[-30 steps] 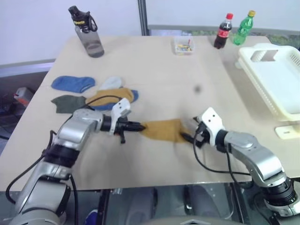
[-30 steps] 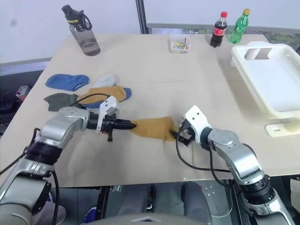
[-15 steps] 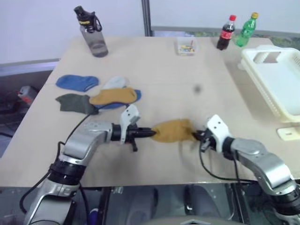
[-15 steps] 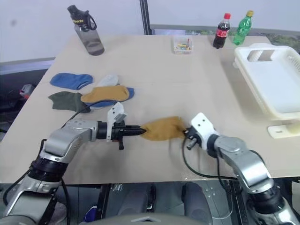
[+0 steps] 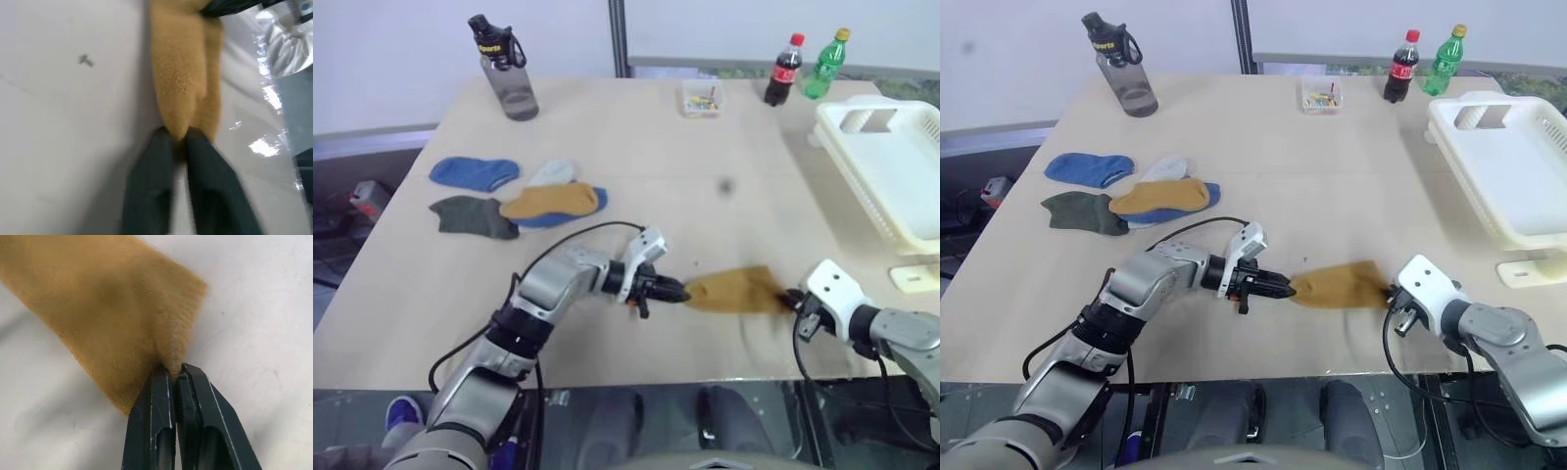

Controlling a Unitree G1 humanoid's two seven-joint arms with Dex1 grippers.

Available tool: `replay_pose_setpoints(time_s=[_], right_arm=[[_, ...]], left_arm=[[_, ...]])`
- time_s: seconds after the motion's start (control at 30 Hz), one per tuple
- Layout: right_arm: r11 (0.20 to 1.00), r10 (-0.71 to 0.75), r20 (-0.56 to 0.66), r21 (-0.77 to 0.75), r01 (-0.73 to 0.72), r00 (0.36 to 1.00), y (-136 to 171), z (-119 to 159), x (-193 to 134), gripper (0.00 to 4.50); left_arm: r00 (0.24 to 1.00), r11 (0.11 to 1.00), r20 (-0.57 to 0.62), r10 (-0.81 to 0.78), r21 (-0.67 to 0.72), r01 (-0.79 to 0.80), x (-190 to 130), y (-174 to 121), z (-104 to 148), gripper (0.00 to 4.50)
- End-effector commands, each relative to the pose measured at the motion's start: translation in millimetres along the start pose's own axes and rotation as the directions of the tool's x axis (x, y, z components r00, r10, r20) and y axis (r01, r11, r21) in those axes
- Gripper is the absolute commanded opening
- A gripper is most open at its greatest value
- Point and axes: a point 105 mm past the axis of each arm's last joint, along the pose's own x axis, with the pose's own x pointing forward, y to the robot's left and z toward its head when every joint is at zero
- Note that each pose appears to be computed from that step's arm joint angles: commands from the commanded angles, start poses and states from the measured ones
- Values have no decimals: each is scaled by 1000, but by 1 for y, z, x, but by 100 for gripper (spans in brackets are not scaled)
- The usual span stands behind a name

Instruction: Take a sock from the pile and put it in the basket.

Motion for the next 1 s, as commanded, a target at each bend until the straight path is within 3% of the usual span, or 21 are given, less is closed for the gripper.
replay_pose_setpoints(time_s=[0.03,0.07,0.13,0.3,0.37,0.43,0.6,0.73,0.83,0.97,1.0], right_arm=[[999,3,27,-34,-2,1000,3,2,-1,178],[999,-13,73,-37,16,997,2,10,-4,226],[999,-16,210,-44,26,978,4,31,-15,307],[997,13,469,-70,23,883,7,75,-45,307],[996,39,547,-91,13,836,11,91,-50,307],[993,83,597,-116,-16,798,18,106,-51,307],[981,166,621,-181,-66,766,30,122,-38,307],[968,224,647,-231,-92,729,34,135,-38,307],[965,236,655,-246,-92,718,34,140,-37,307],[962,239,655,-261,-82,717,34,142,-37,307],[962,239,653,-262,-81,719,34,142,-37,313]], left_arm=[[994,995,57,90,38,-92,-11,10,9,258],[990,994,100,98,39,-103,-17,9,15,302],[971,986,191,143,59,-157,-30,7,26,303],[864,917,364,348,62,-395,-69,7,37,303],[730,788,409,548,40,-614,-89,26,41,303],[557,591,427,712,63,-804,-109,43,44,303],[279,269,394,876,81,-960,-125,74,47,303],[151,150,301,942,25,-988,-130,98,38,303],[117,124,260,958,-9,-992,-129,108,34,303],[131,139,242,961,-13,-990,-119,120,34,303],[138,145,239,961,-14,-989,-117,122,33,279]])
